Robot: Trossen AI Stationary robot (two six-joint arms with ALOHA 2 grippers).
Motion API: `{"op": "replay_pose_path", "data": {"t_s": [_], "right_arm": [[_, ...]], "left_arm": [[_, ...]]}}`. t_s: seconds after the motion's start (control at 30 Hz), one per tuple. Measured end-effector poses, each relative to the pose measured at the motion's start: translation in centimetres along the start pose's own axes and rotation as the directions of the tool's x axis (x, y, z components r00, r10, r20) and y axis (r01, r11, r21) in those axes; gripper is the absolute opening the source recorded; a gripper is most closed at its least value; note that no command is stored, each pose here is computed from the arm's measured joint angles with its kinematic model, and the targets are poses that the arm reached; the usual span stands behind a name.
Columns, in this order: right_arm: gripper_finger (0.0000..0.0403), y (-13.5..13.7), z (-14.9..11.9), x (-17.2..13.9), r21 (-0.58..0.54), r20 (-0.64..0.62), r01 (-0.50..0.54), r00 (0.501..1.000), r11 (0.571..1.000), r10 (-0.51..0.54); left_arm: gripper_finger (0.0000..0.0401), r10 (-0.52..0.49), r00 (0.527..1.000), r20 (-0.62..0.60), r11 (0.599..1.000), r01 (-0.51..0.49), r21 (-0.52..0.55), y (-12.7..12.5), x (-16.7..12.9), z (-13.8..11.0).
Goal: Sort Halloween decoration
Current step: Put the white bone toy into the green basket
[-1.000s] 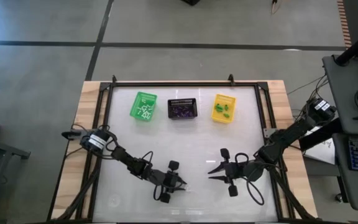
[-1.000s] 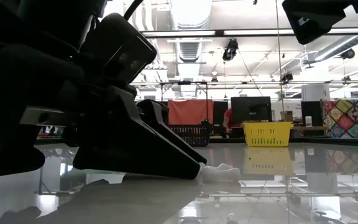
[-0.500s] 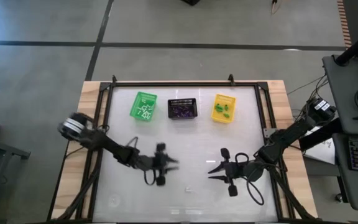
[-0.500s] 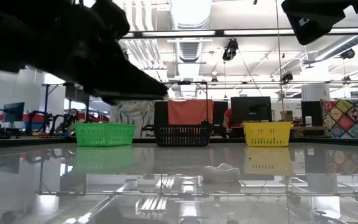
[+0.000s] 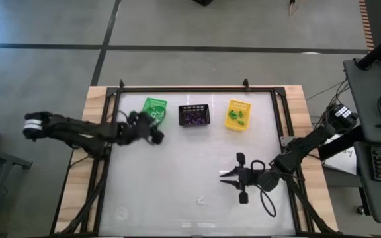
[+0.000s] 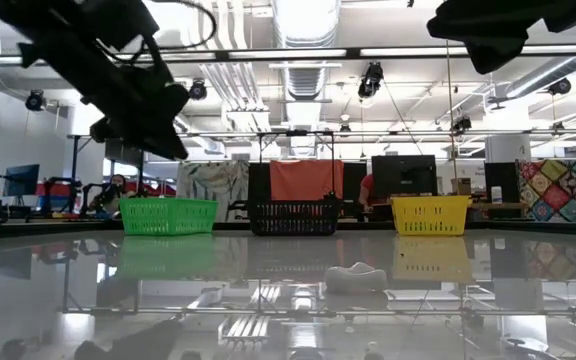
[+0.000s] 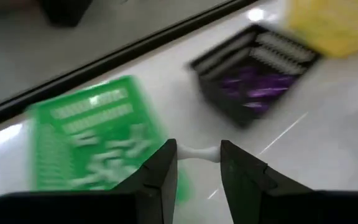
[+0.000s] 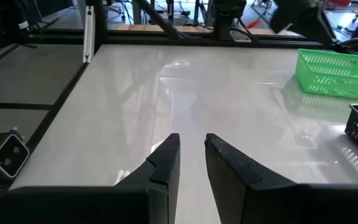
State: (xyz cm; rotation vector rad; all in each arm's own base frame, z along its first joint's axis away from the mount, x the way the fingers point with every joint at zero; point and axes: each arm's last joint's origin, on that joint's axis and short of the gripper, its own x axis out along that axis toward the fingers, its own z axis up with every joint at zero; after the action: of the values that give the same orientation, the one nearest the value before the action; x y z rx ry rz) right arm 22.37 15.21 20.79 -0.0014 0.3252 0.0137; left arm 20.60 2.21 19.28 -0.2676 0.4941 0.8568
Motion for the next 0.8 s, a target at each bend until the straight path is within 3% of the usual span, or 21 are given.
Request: {"op": "replay_pose_path", "data": {"t_s": [0.17,0.27,0.4,0.57,0.8], "right_arm": [[0.0068,-0.2,0.1,0.2,0.004,0.000,0.011,1.000,1.000,-0.011],[0.0068,-0.2,0.1,0.2,0.004,0.000,0.011,1.000,1.000,-0.011],[0.0068,-0.2,0.1,0.2,0.010,0.000,0.010,1.000,1.000,-0.010],[0.0068,-0.2,0.1,0.2,0.014,0.000,0.011,1.000,1.000,-0.011],[0.0068,-0.2,0.0,0.2,0.099,-0.007,0.009,1.000,0.995,-0.008]], "left_arm": [[0.0087,0.058,0.992,-0.109,0.998,-0.056,0.027,3.4,1.8,2.2],[0.0086,0.033,0.983,-0.182,0.999,-0.028,0.025,5.1,3.1,2.4],[0.0087,0.065,0.972,-0.227,0.998,-0.065,0.007,6.5,4.3,2.3],[0.0106,0.085,0.968,-0.236,0.996,-0.085,0.011,6.7,5.3,2.7],[0.0167,0.142,0.962,-0.233,0.990,-0.132,0.057,6.2,6.3,3.7]]}}
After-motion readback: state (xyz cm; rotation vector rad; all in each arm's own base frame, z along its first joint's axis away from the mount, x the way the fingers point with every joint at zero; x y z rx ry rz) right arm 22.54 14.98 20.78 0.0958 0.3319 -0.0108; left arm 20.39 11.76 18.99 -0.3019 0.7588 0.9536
